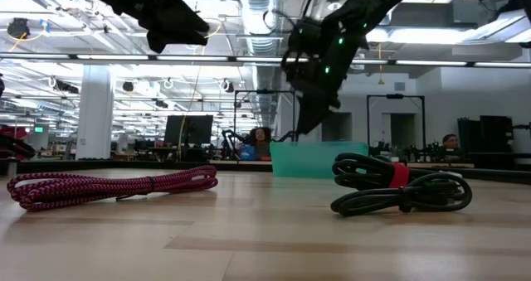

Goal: Pick and place USB-C Cables
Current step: Put the top black charger cable into the light blue bin

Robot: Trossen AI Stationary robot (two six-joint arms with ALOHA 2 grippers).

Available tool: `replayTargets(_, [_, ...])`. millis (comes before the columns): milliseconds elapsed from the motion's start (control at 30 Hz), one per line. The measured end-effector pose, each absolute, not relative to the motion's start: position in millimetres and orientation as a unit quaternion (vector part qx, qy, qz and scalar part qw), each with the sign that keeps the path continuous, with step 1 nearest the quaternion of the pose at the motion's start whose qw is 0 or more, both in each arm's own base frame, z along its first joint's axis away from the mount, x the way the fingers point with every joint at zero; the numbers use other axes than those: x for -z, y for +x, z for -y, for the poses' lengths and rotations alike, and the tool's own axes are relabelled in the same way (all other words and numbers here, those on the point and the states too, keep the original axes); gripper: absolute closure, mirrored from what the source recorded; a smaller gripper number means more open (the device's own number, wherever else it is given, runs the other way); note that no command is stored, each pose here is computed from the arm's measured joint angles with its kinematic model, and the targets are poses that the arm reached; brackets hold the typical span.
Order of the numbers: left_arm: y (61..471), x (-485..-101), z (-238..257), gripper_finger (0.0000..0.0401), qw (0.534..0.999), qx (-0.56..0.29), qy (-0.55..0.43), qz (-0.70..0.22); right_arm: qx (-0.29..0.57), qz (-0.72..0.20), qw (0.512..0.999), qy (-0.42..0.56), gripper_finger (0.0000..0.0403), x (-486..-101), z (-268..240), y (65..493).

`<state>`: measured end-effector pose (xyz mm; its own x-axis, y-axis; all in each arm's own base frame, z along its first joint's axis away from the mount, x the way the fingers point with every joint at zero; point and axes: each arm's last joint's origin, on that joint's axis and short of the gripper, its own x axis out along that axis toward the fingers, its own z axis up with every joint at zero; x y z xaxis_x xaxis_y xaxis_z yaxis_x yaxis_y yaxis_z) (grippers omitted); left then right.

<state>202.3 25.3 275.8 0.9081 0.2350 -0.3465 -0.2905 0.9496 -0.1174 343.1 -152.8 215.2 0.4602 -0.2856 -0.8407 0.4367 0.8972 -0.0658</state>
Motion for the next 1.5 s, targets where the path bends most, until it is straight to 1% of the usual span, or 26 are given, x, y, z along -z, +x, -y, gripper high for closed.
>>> replayTargets(133, [199.9,-270.0,-25.0,0.0231,0.966,-0.139,-0.092,-0.197,0.22,-0.435,0.87,0.078,0.0189,-247.6,147.8,331.8])
replayTargets(367, [194.8,-259.9,-23.8,0.0231,0.951,-0.136,-0.117,-0.252,0.233,-0.363,0.898,0.087,0.0197,-312.3,129.2,293.6])
replayTargets(533, [196.1,-257.8,-18.0,0.0231,0.948,-0.116,-0.144,-0.261,0.233,-0.301,0.918,0.11,0.02,-353.0,105.3,262.9])
replayTargets(700, [200.4,-256.8,-8.3,0.0231,0.949,-0.113,-0.139,-0.258,0.202,-0.255,0.938,0.123,0.0201,-378.3,75.1,243.6])
replayTargets(867, [204.3,-253.4,-0.9,0.0231,0.95,-0.11,-0.128,-0.264,0.158,-0.238,0.951,0.116,0.0205,-389.2,49.2,235.8])
replayTargets(1033, [212.6,-253.7,2.1,0.0231,0.956,-0.094,-0.126,-0.246,0.12,-0.224,0.96,0.12,0.0209,-397.0,28.0,228.0])
replayTargets(1233, [243.8,-248.6,5.0,0.0231,0.972,-0.07,-0.128,-0.186,0.09,-0.219,0.959,0.156,0.0209,-402.6,8.5,217.2])
replayTargets(1333, [263.0,-236.7,9.8,0.0231,0.975,-0.043,-0.129,-0.174,0.082,-0.23,0.954,0.175,0.0212,-400.9,0.3,216.4])
replayTargets(1500, [292.5,-206.4,18.3,0.0231,0.979,-0.017,-0.121,-0.166,0.092,-0.275,0.94,0.178,0.0219,-390.5,-12.4,216.8])
